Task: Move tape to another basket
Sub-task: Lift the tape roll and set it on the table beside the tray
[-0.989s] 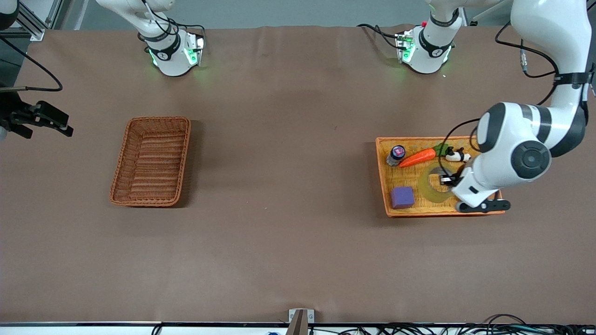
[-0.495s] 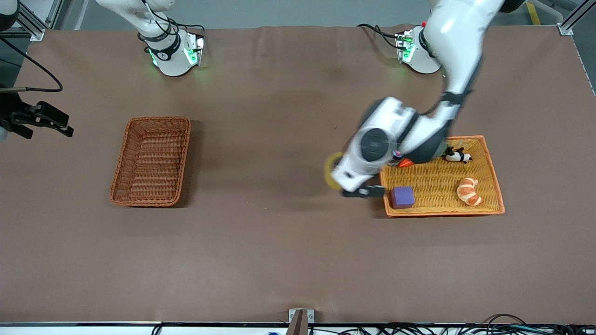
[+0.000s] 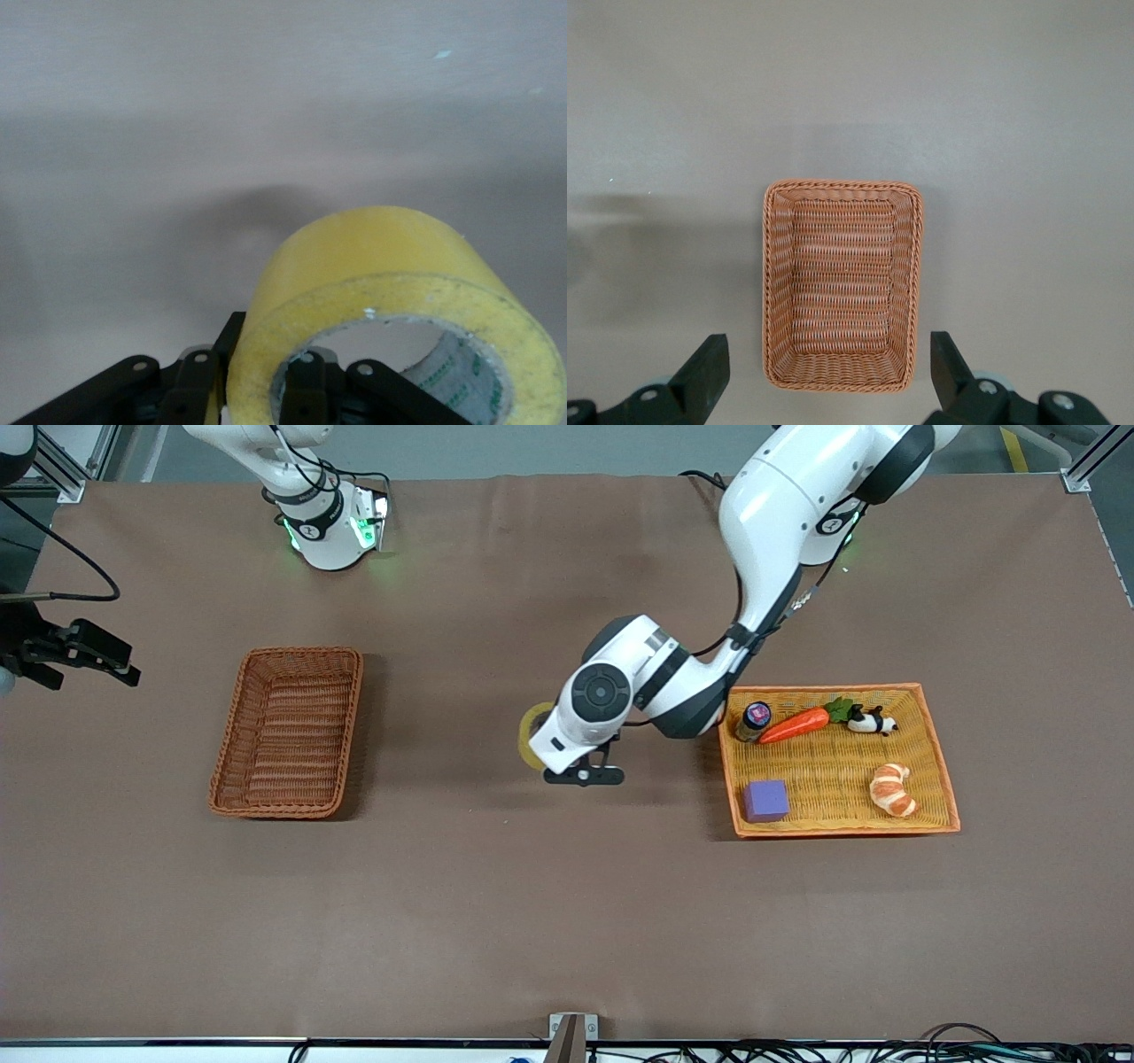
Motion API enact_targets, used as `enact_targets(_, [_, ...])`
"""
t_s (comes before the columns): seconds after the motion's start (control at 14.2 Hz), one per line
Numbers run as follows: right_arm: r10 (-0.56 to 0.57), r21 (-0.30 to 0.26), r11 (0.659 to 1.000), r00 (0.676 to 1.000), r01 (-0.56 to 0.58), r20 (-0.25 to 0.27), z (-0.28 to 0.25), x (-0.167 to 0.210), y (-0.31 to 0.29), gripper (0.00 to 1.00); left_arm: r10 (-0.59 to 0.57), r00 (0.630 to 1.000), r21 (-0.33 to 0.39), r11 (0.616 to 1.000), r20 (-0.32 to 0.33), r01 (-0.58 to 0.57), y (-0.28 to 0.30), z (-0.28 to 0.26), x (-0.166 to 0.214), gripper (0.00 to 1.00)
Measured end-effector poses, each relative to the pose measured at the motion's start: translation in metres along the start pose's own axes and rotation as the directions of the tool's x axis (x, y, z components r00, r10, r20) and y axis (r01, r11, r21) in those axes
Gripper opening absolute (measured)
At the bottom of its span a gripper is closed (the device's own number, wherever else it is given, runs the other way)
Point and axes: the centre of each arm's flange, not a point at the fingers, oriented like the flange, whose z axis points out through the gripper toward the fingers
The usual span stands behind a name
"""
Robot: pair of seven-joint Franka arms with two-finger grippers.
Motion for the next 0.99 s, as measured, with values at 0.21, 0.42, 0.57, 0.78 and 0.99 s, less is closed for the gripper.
enact_targets(0.21, [0.0,0.0,1.0,1.0,0.0,0.003,0.002,0.001,0.0,1.0,0.033,0.999,-0.044,0.998,-0.024,-0.034,0.034,0.025,-0.015,0.22])
enact_targets(0.42, [0.0,0.0,1.0,1.0,0.0,0.004,0.002,0.001,0.0,1.0,0.037,0.999,-0.048,0.998,0.01,-0.037,0.045,0.065,-0.024,0.22])
enact_targets(0.57, [0.0,0.0,1.0,1.0,0.0,0.005,0.003,0.001,0.0,1.0,0.029,1.0,-0.078,0.997,-0.012,-0.03,0.046,0.08,-0.019,0.25])
enact_targets(0.78, [0.0,0.009,1.0,1.0,0.0,0.008,0.005,0.002,-0.001,1.0,0.009,1.0,-0.112,0.994,-0.019,-0.011,0.047,0.084,-0.015,0.31])
enact_targets(0.99, [0.0,0.023,1.0,1.0,0.0,0.014,0.01,0.005,-0.002,1.0,-0.011,0.999,-0.159,0.987,-0.046,0.004,0.052,0.06,-0.006,0.56])
